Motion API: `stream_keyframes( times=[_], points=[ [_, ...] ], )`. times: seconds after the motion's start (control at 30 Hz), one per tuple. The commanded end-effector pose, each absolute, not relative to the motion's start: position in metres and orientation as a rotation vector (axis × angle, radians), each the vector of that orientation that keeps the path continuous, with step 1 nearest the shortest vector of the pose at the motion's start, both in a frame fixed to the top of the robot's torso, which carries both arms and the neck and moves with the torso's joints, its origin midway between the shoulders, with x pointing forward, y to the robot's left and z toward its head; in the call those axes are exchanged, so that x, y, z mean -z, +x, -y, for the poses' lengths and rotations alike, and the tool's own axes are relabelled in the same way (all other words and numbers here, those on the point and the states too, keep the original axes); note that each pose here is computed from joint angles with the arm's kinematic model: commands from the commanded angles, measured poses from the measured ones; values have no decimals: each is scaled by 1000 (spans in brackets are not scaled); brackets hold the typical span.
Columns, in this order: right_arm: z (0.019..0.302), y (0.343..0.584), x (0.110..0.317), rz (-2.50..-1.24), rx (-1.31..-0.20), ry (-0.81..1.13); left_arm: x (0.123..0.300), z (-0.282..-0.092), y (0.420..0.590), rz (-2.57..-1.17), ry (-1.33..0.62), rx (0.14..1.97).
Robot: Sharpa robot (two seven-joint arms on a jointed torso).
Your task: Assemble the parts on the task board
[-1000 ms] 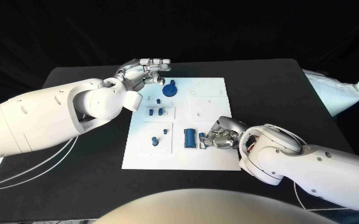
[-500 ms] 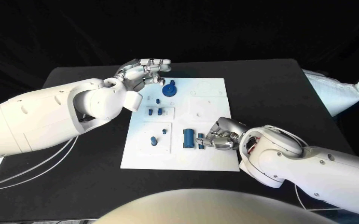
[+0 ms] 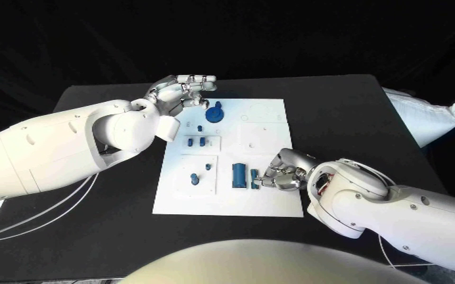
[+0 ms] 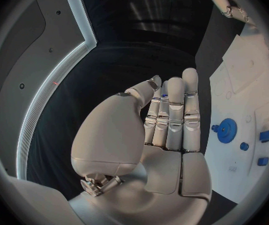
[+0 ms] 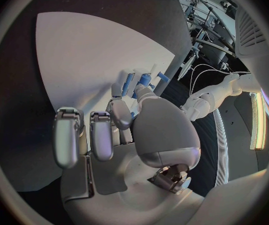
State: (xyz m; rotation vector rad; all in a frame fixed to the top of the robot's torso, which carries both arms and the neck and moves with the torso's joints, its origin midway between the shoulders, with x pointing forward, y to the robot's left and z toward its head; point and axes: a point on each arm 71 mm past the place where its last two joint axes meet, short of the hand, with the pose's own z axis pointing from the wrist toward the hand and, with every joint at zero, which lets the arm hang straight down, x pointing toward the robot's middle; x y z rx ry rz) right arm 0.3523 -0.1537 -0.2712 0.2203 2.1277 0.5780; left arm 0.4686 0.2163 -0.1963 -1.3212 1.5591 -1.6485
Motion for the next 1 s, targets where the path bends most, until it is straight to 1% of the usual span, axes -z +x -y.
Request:
stream_keyframes(
  times=[0.03,0.3,0.4,0.47,0.57,0.7,0.83,0.87,1.0],
  points=[
    [151,353,272,-2128,-578,168,195,-214,468,-1568,-1306,1674],
    [148,358,274,-2094,-571,160,195,-212,468,-1571,-1305,1678],
    [150,359,272,-2068,-596,189,195,-213,469,-1570,-1305,1678],
    [153,359,270,-2058,-634,229,196,-214,469,-1567,-1306,1675],
    [160,363,264,-2039,-732,332,197,-216,471,-1560,-1308,1663],
    [171,376,252,-1987,-910,496,201,-219,475,-1539,-1316,1639],
    [183,401,236,-1864,-1102,666,207,-225,482,-1502,-1332,1604],
    [189,413,230,-1807,-1162,734,210,-227,484,-1483,-1338,1591],
    [202,443,222,-1683,-1258,872,217,-234,492,-1422,-1361,1567]
  ],
)
